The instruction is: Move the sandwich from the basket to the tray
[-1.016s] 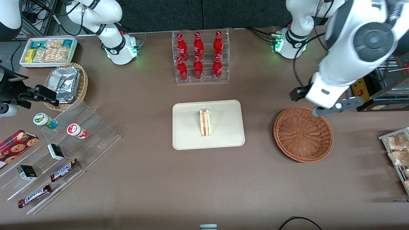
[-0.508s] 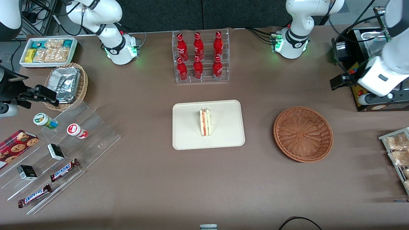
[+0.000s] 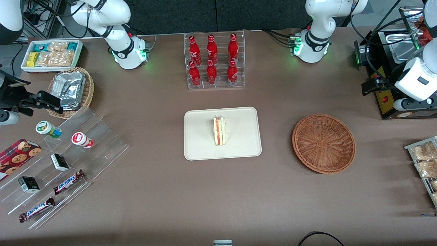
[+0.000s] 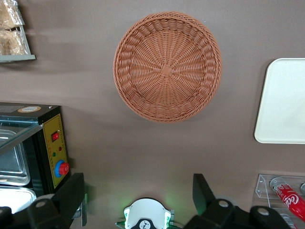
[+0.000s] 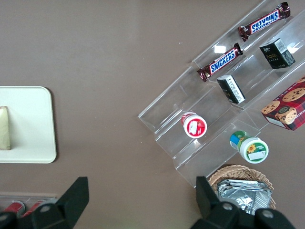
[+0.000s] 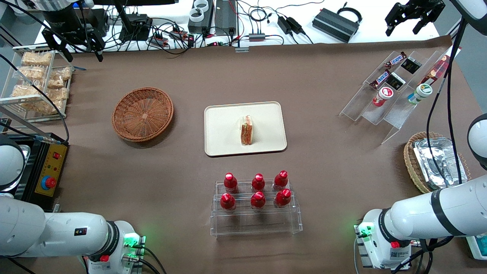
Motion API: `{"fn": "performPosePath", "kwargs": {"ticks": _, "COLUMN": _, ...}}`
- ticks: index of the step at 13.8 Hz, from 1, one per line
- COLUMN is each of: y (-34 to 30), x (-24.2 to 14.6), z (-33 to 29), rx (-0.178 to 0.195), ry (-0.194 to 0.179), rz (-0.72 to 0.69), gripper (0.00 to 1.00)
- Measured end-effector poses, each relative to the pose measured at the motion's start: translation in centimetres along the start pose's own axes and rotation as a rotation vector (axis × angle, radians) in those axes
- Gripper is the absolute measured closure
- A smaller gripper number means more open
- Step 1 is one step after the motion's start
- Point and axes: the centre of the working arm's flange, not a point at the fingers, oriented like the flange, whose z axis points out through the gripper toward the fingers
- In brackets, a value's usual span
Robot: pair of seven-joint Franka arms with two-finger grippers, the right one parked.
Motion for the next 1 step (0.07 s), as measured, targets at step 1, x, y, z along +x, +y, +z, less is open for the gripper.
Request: {"fn": "performPosePath", "kwargs": {"ticks": 1, "y": -0.07, "x": -0.03, "z": -0.33, "rx": -0.001, "ry": 0.007, "rz": 0.009, "gripper": 0.0}}
